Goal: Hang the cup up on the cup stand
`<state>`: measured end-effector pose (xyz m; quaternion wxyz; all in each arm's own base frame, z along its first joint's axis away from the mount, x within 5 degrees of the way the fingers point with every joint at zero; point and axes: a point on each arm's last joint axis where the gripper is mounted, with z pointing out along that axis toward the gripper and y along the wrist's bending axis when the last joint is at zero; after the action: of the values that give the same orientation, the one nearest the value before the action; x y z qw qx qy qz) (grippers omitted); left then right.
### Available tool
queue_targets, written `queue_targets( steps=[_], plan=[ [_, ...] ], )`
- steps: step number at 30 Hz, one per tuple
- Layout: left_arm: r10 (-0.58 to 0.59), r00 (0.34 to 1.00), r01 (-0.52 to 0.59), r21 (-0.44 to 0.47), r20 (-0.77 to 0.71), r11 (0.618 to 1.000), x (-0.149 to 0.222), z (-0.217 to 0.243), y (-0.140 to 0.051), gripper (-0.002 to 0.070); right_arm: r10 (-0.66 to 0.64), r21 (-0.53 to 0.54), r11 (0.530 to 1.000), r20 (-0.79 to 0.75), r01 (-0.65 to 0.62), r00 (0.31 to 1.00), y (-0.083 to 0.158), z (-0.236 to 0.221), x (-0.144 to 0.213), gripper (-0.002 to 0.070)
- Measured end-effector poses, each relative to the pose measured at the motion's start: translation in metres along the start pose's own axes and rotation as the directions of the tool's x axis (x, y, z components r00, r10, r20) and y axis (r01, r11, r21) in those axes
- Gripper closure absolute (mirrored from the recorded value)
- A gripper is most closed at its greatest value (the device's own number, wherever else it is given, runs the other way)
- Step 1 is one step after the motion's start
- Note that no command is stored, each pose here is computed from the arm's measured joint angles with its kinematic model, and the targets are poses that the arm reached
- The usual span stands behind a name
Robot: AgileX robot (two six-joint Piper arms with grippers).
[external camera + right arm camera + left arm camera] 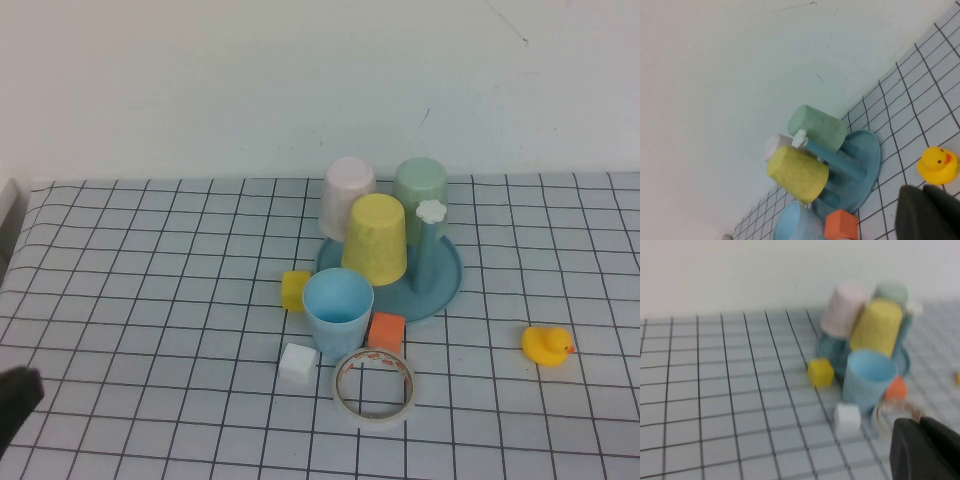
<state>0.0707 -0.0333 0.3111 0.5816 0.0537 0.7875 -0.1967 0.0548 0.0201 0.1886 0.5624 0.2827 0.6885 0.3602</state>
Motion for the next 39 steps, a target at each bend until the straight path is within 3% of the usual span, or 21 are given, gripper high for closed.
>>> queue_targets(
  steps=[5,13,21,26,33,36,39],
  plan=[
    [0.204,0.946,-0.19,0.079,-0.251,0.979,-0.056,0.028,-0.005,0.0678,0.001,-0.001,1.0,-0.002,-0.001,1.0,0.0,0.0,0.0,0.0678],
    [0.363,0.82,-0.298,0.212,-0.442,0.931,-0.104,0.106,-0.003,0.0678,0.001,-0.001,1.0,-0.002,-0.001,1.0,0.0,0.0,0.0,0.0678],
    [0.499,0.645,-0.415,0.283,-0.579,0.864,-0.095,0.182,-0.028,0.0678,0.001,-0.001,1.0,-0.002,-0.001,1.0,0.0,0.0,0.0,0.0678],
    [0.544,0.597,-0.431,0.335,-0.59,0.838,-0.087,0.216,-0.05,0.0677,0.001,-0.001,1.0,-0.002,-0.001,1.0,0.0,0.0,0.0,0.0678],
    [0.562,0.536,-0.415,0.383,-0.629,0.825,-0.063,0.269,-0.064,0.0671,0.001,-0.001,1.0,-0.002,-0.001,1.0,0.0,0.0,0.0,0.0678],
    [0.557,0.515,-0.404,0.389,-0.652,0.828,-0.052,0.29,-0.066,0.0626,-0.001,-0.001,1.0,-0.003,0.001,1.0,0.0,0.0,0.0,0.0678],
    [0.542,0.508,-0.389,0.383,-0.669,0.838,-0.043,0.308,-0.068,0.0524,-0.066,0.004,0.998,0.034,0.066,0.997,0.0,0.0,-0.003,0.0678]
  ],
)
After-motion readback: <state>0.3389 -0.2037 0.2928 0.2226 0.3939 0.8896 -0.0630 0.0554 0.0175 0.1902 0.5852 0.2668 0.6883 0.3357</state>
